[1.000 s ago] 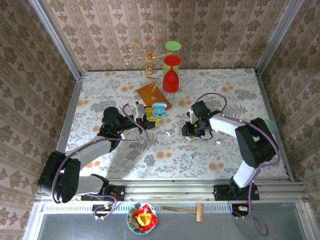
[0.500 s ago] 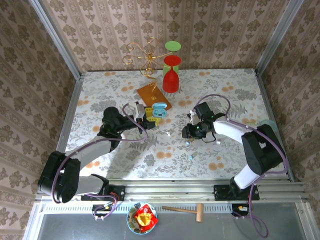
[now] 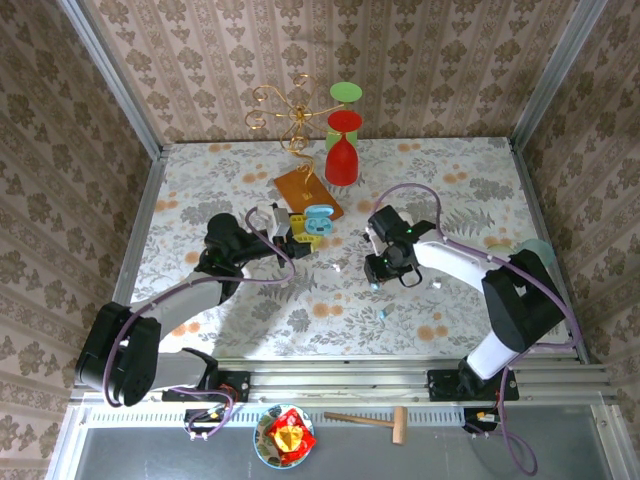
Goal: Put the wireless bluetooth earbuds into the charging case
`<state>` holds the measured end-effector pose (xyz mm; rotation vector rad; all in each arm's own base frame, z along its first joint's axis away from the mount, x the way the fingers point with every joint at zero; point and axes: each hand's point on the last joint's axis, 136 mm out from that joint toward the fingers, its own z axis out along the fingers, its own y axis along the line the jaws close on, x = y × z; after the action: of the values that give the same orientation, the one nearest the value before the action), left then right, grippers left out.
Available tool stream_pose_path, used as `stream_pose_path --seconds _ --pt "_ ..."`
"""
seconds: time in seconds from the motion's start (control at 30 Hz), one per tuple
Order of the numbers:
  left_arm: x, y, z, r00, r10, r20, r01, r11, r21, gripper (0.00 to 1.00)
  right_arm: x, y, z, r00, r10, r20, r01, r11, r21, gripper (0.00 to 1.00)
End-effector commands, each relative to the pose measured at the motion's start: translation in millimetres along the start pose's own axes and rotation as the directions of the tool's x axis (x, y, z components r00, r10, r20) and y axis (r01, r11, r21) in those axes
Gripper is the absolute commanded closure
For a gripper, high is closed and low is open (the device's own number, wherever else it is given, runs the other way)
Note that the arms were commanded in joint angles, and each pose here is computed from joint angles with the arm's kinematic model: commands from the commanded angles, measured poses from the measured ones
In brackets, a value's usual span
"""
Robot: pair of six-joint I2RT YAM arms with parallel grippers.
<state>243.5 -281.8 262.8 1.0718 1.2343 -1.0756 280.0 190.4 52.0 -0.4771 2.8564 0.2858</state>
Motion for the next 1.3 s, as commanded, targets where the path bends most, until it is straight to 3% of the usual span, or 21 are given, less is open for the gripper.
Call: stream_pose_path --seconds 0.0,0.77,0.97,1.27 --pt "-10 -4 -2 0.998 0.054 0.020 -0.054 0.999 0.000 0.73 7 -9 1 0.995 -0.074 -0.065 0.082 0.990 0.118 0.71" --pt "-9 -6 -5 0.998 0.058 0.004 -0.058 0.998 -0.010 0.73 10 -6 30 0.969 -0.178 -0.169 0.214 0.951 0.225 0.74" --pt "-9 -7 -6 0.998 0.058 0.004 -0.058 0.998 -0.012 0.73 11 -9 28 0.969 -0.171 -0.177 0.211 0.947 0.244 0.81" --pt "-7 -6 -5 0.998 0.055 0.002 -0.055 0.998 -0.013 0.73 -4 1 6 0.997 -0.022 -0.068 0.026 0.997 0.067 0.83"
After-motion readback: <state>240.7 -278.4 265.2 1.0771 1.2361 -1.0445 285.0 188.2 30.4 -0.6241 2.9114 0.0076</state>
